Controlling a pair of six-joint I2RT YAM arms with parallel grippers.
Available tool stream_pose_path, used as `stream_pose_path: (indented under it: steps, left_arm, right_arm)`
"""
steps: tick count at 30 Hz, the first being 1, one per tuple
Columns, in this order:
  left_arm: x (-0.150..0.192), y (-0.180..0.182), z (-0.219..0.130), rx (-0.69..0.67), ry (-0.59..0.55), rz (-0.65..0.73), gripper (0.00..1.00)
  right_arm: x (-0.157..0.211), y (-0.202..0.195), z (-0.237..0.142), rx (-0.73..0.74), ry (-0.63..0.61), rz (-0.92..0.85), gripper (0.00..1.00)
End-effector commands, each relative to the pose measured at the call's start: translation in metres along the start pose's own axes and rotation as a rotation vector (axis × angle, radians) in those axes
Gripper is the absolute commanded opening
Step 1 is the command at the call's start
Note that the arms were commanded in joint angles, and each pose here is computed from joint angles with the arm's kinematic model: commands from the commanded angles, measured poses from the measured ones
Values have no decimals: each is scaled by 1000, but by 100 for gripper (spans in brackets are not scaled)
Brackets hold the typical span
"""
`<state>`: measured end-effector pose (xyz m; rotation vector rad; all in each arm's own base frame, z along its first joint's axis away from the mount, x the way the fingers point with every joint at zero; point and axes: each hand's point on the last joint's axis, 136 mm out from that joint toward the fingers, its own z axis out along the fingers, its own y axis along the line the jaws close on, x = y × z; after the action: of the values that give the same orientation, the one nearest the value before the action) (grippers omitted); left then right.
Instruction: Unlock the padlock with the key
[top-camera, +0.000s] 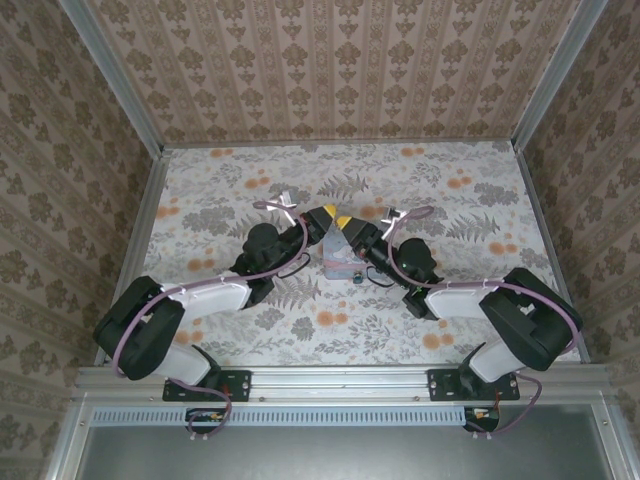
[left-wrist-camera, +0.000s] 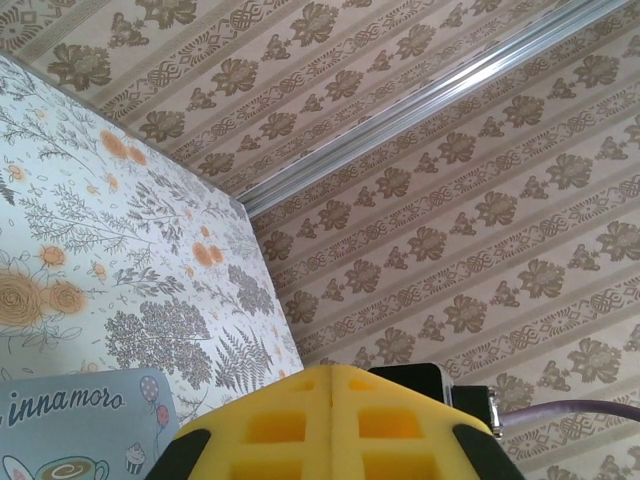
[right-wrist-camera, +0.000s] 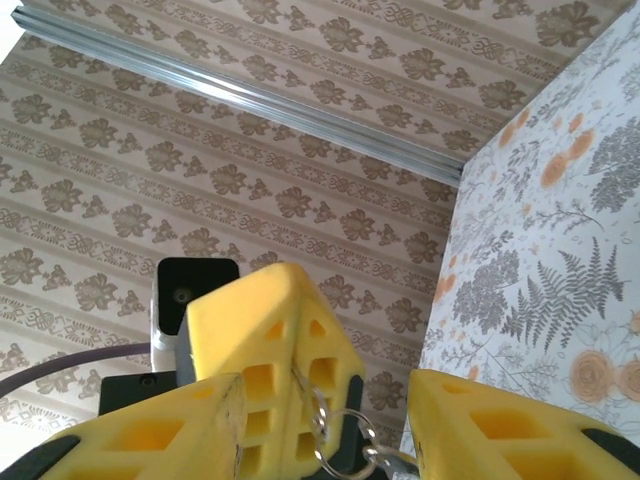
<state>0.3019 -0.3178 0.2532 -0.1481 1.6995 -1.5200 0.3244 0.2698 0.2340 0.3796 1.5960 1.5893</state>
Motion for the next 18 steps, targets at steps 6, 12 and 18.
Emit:
stream_pose_path:
  steps: [6, 12, 18]
  left_arm:
    - [-9, -21, -7, 72, -46, -26, 0]
    - [-5, -21, -7, 74, -40, -33, 0]
    - [-3, -22, -7, 76, -39, -34, 0]
  right_arm:
    - [-11, 20, 8, -71, -52, -1, 46]
    - [-9, 15, 11, -59, -51, -6, 44]
    - [-10, 15, 13, -60, -48, -11, 42]
